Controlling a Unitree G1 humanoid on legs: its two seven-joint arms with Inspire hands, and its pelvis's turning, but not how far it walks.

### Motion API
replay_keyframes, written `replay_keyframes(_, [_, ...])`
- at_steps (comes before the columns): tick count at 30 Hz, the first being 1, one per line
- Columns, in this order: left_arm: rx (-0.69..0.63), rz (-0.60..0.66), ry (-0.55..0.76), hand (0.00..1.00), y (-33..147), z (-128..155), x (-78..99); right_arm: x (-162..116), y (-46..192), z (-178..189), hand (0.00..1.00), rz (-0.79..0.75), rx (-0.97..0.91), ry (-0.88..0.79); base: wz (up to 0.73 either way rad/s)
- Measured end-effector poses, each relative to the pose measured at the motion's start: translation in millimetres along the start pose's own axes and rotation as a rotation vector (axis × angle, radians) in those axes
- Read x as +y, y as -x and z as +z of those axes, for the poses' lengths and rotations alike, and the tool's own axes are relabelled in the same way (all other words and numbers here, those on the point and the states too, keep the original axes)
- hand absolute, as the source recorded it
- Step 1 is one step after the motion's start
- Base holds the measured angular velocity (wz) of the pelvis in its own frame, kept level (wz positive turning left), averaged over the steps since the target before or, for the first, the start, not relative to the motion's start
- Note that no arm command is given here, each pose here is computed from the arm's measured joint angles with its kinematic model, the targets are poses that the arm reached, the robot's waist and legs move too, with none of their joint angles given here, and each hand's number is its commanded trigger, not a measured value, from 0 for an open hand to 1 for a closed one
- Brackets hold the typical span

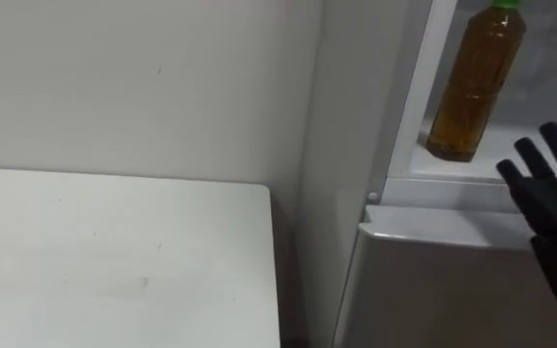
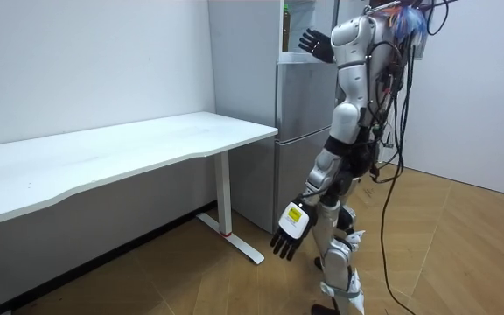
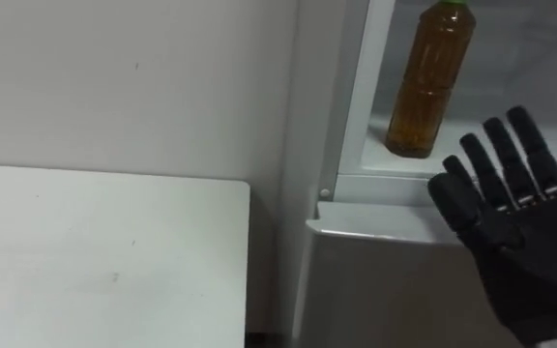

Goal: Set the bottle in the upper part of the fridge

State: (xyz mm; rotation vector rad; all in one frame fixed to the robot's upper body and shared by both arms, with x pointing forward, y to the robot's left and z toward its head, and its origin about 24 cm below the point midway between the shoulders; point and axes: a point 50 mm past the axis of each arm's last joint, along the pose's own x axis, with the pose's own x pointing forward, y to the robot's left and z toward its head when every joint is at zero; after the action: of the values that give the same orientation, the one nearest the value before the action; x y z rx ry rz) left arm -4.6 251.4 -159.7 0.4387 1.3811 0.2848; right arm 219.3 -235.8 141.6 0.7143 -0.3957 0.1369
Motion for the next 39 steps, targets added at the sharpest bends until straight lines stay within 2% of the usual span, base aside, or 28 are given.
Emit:
replay_keyframes(2, [-0.004,-0.012,-0.012,0.00,0.3,1,-3.1,-1,2,-15,0.00,0.023,0.033,-0.064,0.00])
replay_keyframes(8, [-0.014,-0.058,-0.040,0.00,1.0,3,-10.1,-6,13,-28,0.00,0.086,0.040,-0.208,-0.01])
replay_keyframes(21, [-0.004,-0.074,-0.042,0.00,2.1,-2,-14.6,-37,54,-61,0.00,0.018,0.087,-0.300,0.00])
replay_keyframes(30, [0.017,-0.089,0.020,0.00,0.8,0,-16.0,-68,92,-80,0.00,-0.156,0.110,-0.410,0.00])
replay_keyframes(35, [0.019,-0.078,0.058,0.00,0.6,0,-15.1,-91,130,-93,0.00,-0.338,0.168,-0.417,-0.01])
replay_keyframes(39, [0.010,-0.054,0.094,0.00,0.3,1,-13.0,-102,148,-97,0.00,-0.438,0.188,-0.422,-0.02])
